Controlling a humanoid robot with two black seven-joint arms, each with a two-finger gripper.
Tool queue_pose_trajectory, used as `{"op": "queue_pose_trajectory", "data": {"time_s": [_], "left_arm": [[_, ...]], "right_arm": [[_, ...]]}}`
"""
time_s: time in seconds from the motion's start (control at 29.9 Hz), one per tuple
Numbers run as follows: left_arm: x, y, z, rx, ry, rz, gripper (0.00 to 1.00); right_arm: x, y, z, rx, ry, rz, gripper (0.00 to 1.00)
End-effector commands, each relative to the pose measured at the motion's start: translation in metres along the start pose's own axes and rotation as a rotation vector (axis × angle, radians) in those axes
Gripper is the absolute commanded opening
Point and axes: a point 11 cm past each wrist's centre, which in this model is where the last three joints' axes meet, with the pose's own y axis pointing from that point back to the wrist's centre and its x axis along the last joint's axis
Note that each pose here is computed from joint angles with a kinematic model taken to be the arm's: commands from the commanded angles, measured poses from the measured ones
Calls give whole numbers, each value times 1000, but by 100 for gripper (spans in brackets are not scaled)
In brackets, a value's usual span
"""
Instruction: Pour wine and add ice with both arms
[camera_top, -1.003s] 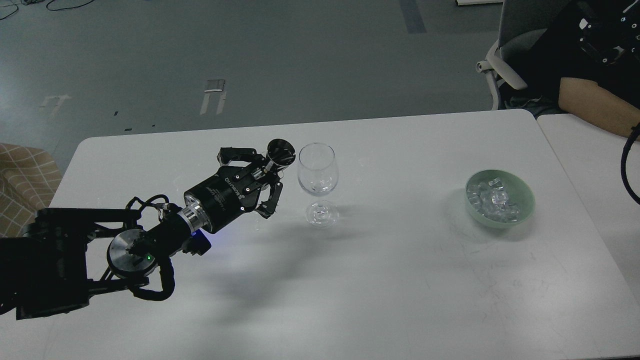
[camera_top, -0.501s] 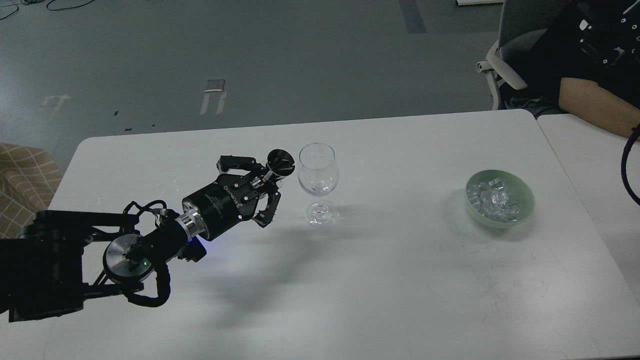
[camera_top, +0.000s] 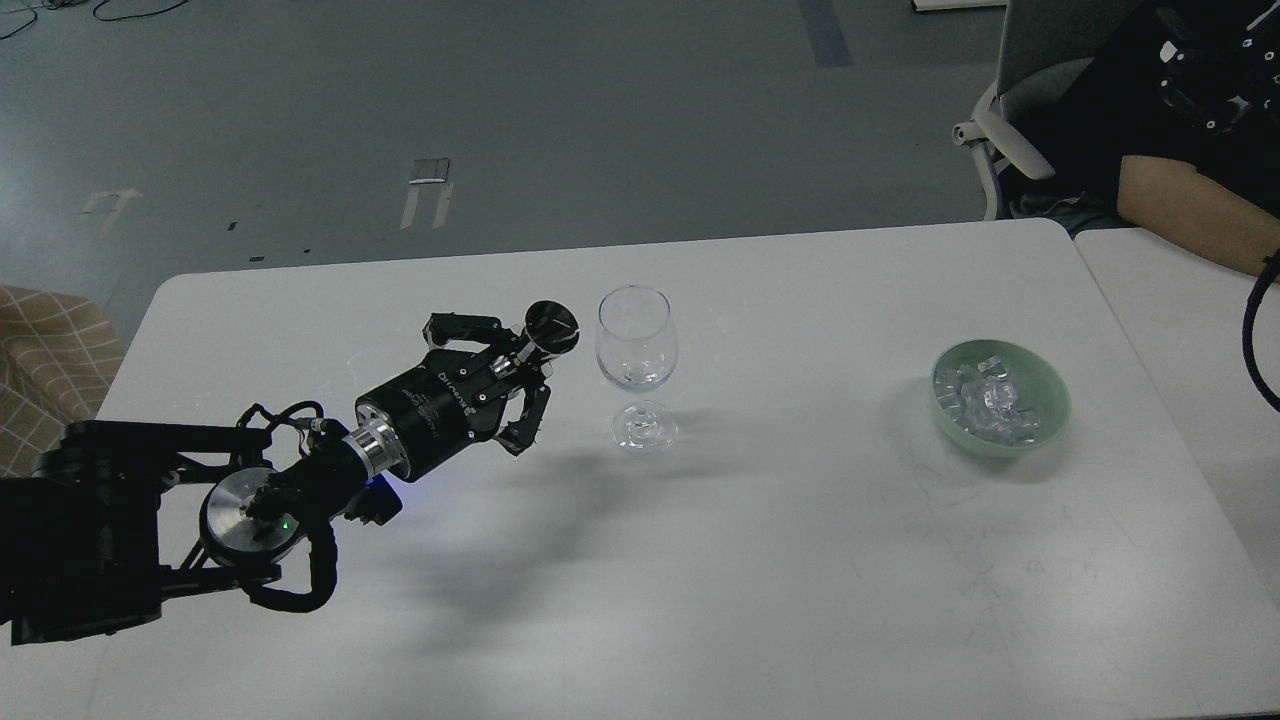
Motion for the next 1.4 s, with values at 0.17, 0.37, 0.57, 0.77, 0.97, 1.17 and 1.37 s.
{"op": "queue_pose_trajectory", "data": {"time_s": [0.17, 0.37, 0.57, 0.77, 0.97, 1.17, 1.37], "left_arm": [[0, -2, 3, -12, -4, 26, 15], [-2, -7, 14, -52, -15, 40, 15], [3, -6, 13, -53, -15, 57, 16], [3, -7, 21, -70, -31, 57, 16], [-5, -12, 27, -89, -36, 46, 16], [-7, -13, 28, -90, -36, 41, 16], [-9, -14, 30, -92, -45, 42, 16]], "right_arm": [[1, 1, -1, -2, 3, 2, 100], [4, 4, 3, -12, 3, 10, 100], [3, 5, 5, -14, 0, 10, 100], [4, 5, 4, -14, 1, 11, 100], [3, 5, 5, -14, 0, 10, 100], [4, 5, 4, -14, 1, 10, 100], [4, 5, 5, -15, 0, 11, 100]]}}
